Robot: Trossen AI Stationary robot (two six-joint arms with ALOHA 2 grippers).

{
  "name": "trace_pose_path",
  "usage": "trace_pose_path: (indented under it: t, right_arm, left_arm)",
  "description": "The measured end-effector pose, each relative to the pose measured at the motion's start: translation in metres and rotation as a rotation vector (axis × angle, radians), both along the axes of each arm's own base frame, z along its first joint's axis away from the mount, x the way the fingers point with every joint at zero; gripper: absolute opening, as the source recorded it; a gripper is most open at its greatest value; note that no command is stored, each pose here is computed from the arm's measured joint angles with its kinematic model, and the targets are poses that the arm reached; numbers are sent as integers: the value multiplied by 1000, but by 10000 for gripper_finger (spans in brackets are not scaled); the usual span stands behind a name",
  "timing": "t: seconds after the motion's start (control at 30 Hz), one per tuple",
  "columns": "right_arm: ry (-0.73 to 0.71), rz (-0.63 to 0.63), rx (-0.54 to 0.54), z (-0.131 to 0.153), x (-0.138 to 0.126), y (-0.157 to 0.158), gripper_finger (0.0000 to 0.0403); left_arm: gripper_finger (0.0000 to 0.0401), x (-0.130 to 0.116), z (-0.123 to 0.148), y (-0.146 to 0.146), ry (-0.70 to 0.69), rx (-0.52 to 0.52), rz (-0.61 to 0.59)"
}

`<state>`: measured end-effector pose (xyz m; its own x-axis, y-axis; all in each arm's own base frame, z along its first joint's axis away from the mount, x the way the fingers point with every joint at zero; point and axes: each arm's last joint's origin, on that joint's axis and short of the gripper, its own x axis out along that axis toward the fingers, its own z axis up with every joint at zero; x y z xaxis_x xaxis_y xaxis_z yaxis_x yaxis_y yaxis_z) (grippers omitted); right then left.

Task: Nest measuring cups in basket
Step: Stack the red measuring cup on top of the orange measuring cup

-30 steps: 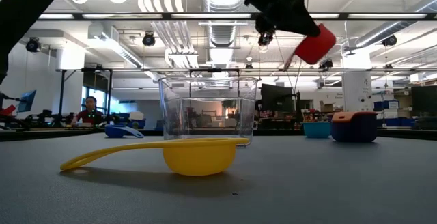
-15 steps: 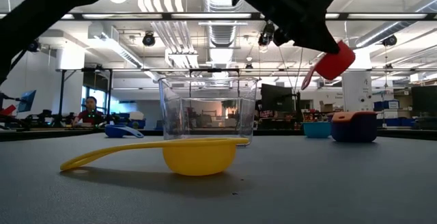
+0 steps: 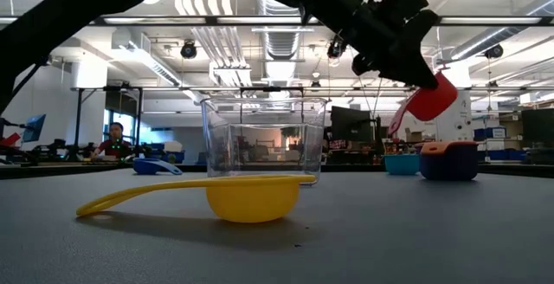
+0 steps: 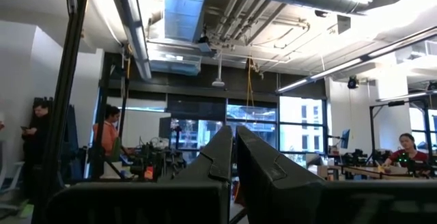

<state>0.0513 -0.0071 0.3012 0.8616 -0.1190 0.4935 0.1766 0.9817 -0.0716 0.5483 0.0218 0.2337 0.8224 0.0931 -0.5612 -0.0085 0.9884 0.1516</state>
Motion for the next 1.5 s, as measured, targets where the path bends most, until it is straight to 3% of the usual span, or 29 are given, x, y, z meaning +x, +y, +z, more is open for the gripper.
trace_pose_path:
  t: [0.53,0.77,1.0,1.5]
  right_arm:
    - [-2,1,0,0,0,0,9]
    - [-3,2,1,0,0,0,9]
    - [-6,4,-1,0,0,0,9]
    - [-3,-1,-8,0,0,0,9]
  left_arm:
    - [26,3,-2,1,-37,1,1]
    - [27,3,-4,1,-34,-2,2]
    - [27,9,-25,1,-3,-4,1]
    - [27,9,-24,1,-14,-4,1]
